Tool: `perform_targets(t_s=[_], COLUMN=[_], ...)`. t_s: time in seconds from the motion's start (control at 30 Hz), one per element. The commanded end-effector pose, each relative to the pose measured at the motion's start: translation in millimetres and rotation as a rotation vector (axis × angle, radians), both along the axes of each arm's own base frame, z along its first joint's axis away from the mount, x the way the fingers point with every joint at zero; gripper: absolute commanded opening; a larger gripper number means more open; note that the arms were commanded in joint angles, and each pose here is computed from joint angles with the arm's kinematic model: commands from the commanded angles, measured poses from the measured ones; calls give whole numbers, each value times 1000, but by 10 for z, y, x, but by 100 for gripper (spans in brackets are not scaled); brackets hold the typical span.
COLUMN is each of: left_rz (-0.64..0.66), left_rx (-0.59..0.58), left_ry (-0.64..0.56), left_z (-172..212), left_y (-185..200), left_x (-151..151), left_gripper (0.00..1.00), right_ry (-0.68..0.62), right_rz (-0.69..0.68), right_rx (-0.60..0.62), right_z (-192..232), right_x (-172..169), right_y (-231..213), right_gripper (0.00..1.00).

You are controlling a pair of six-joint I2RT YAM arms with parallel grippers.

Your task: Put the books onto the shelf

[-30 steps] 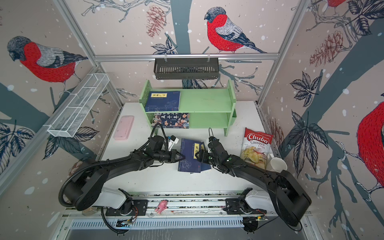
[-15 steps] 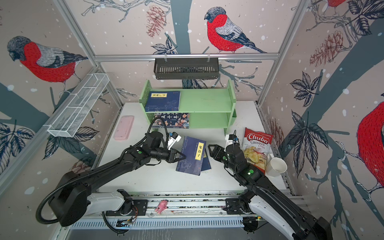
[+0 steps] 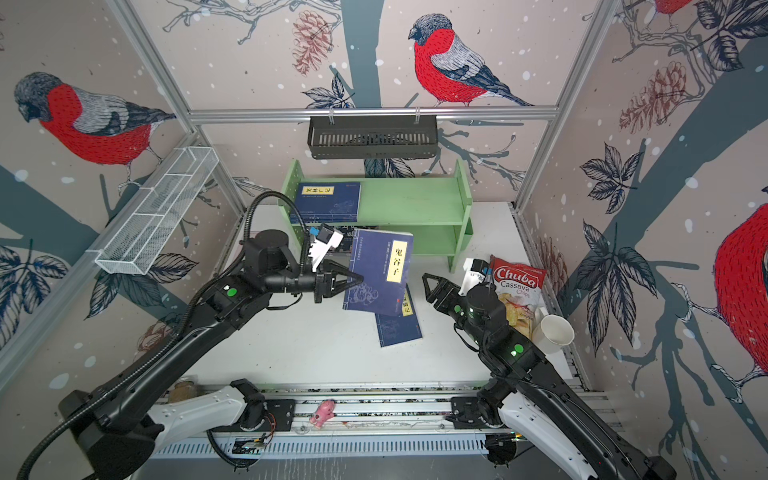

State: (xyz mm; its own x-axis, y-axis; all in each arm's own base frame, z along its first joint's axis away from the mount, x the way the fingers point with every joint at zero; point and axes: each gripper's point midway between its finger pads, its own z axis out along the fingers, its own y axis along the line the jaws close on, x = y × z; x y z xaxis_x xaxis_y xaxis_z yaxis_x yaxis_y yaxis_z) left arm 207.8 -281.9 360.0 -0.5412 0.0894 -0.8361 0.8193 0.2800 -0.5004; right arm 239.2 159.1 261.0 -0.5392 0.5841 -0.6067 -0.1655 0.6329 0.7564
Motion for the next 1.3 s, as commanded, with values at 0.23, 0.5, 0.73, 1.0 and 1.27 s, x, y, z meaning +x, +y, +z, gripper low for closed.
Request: perform_targets(t_s=[0.23, 0.5, 0.73, 1.0, 1.27], left_rz=[300, 361, 291, 292, 319], left_rx=[-290, -622, -715, -729, -720], left_ry=[43, 233, 295, 314, 356], left_z=[932, 1329, 1330, 1250, 1057], left_y=[517, 979, 1021, 1049, 1058], left_x=[719, 1001, 844, 750, 763], left_gripper=[0, 0, 0, 0, 0], right_ry=[-213, -358, -423, -500, -535], right_rz=[155, 384, 509, 498, 497], right_rx=[188, 241, 317, 431, 494], right_z=[730, 1355, 1693, 1899, 1997], right_x=[-51, -361, -396, -249, -170], right_y=[365, 1119, 1722, 1955, 2080], right_gripper=[75, 79, 81, 81, 82])
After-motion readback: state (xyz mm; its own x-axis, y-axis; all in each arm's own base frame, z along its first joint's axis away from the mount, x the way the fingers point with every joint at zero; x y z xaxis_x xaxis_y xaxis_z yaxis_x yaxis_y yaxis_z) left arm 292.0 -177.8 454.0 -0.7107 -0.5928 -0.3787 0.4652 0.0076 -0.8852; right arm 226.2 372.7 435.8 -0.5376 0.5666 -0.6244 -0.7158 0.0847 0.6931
